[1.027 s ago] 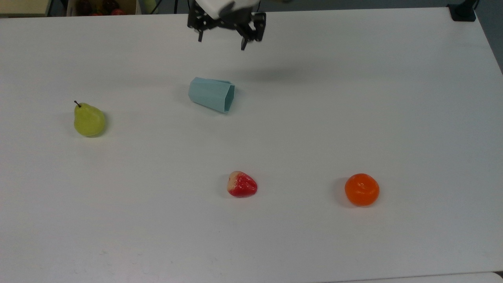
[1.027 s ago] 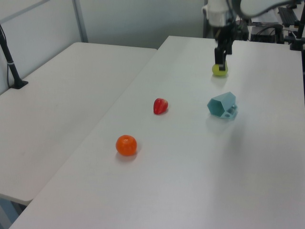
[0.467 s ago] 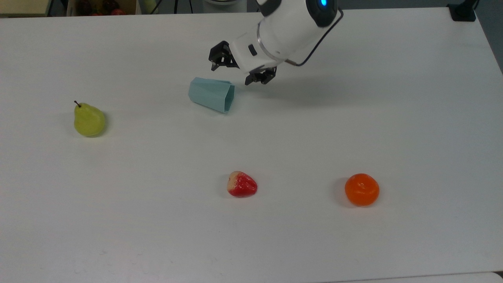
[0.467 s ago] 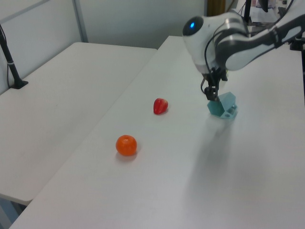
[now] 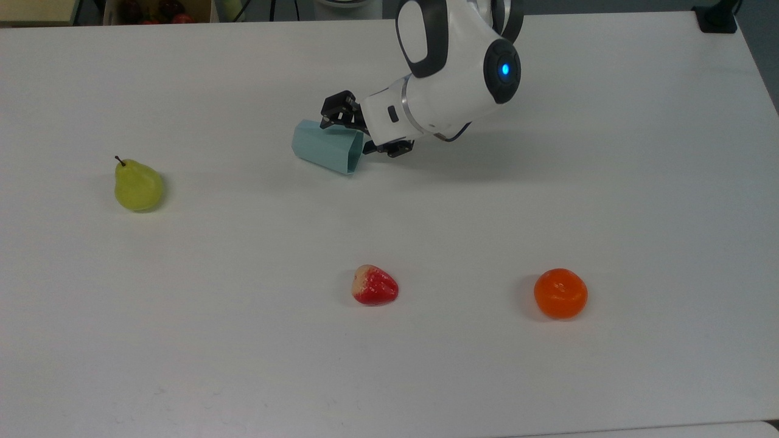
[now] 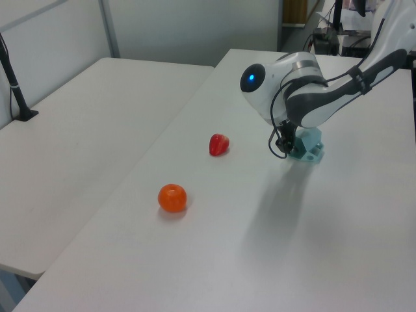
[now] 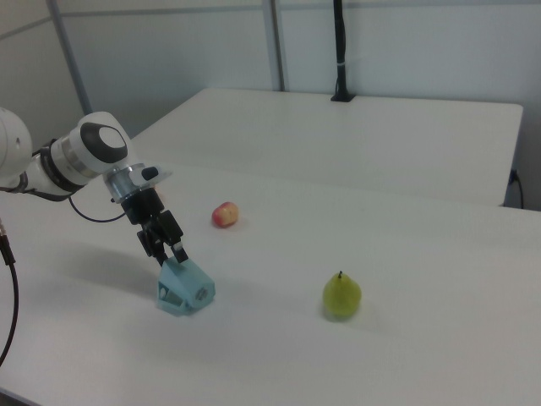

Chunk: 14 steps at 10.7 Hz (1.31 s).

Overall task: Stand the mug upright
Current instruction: 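Lower the gripper and grasp the mug near its rim, then lift and rotate the mug so its base points down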

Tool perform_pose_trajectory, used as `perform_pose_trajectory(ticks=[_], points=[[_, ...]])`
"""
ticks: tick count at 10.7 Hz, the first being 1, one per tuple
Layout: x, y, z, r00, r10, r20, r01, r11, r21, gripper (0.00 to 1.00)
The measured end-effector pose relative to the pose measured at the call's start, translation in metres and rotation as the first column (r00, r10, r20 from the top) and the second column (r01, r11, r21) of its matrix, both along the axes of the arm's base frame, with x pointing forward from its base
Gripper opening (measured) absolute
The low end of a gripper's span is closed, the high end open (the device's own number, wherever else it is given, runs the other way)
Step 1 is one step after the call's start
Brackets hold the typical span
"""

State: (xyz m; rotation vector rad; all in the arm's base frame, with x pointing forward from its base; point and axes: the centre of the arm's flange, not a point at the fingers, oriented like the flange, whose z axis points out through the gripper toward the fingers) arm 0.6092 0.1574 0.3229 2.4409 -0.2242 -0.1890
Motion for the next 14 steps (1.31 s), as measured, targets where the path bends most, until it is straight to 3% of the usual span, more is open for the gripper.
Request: perform_pose_trajectory(ticks=[1, 4, 8, 12, 14], points=[[0.001, -0.003, -0.002, 1.0, -0.005, 0.0, 0.005, 1.0, -0.004, 0.89], [0.001, -0.02, -0.001, 0.999, -0.045, -0.025, 0.044, 0.999, -0.027, 0.39], [-0.005, -0.033, 0.004, 0.989, -0.016, -0.149, 0.009, 0.999, -0.044, 0.29], [-0.009, -0.044, 0.022, 0.961, 0.053, -0.273, -0.059, 0.998, -0.014, 0.04], [-0.01, -0.044, 0.032, 0.954, 0.087, -0.288, -0.089, 0.996, 0.007, 0.04]])
